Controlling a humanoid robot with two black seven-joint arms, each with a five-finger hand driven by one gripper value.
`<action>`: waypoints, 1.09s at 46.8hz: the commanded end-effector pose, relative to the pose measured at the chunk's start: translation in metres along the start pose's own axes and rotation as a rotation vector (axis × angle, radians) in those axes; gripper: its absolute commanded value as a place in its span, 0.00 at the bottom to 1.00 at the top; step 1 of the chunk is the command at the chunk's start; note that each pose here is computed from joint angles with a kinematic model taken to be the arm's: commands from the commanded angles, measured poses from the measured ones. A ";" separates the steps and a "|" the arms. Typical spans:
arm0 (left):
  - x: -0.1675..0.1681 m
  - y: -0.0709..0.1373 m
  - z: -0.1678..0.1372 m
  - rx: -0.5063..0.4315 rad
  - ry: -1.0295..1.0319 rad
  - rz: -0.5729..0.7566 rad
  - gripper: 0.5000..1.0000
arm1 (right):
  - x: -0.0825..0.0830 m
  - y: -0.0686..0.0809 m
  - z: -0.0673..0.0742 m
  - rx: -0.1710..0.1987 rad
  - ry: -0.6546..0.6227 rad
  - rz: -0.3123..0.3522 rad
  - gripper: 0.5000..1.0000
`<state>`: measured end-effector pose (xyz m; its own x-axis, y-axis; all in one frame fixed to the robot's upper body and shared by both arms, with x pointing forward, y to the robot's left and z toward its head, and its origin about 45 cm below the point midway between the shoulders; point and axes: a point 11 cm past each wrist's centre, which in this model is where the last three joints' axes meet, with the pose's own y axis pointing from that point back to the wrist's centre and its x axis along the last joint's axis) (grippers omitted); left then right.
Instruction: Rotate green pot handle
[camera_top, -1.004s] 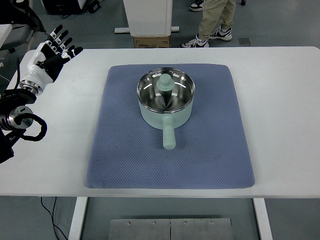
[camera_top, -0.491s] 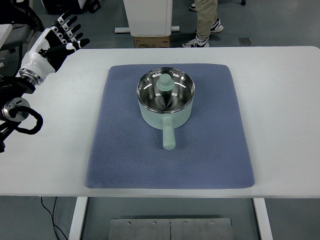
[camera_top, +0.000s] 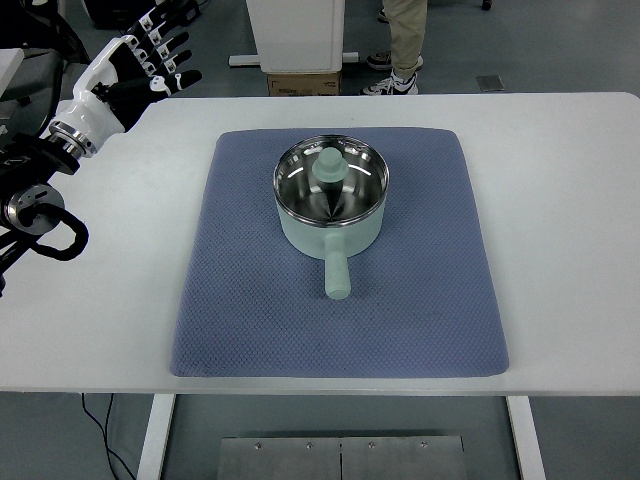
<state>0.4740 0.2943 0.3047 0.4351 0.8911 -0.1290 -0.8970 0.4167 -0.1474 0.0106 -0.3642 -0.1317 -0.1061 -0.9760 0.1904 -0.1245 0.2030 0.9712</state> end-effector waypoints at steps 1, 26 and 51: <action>-0.005 -0.002 0.001 0.002 -0.021 -0.023 1.00 | 0.000 0.000 0.000 0.000 0.000 0.000 1.00; -0.044 -0.004 0.004 0.018 -0.107 -0.185 1.00 | 0.000 0.000 0.000 0.000 0.000 0.000 1.00; -0.073 -0.002 0.009 0.027 -0.239 -0.327 1.00 | 0.000 0.000 0.000 0.000 0.000 0.000 1.00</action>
<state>0.4453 0.2342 0.3236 0.6594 0.7398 0.1342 -0.7297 0.6727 -0.1226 0.0105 -0.3643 -0.1317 -0.1062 -0.9759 0.1906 -0.1241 0.2032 0.9712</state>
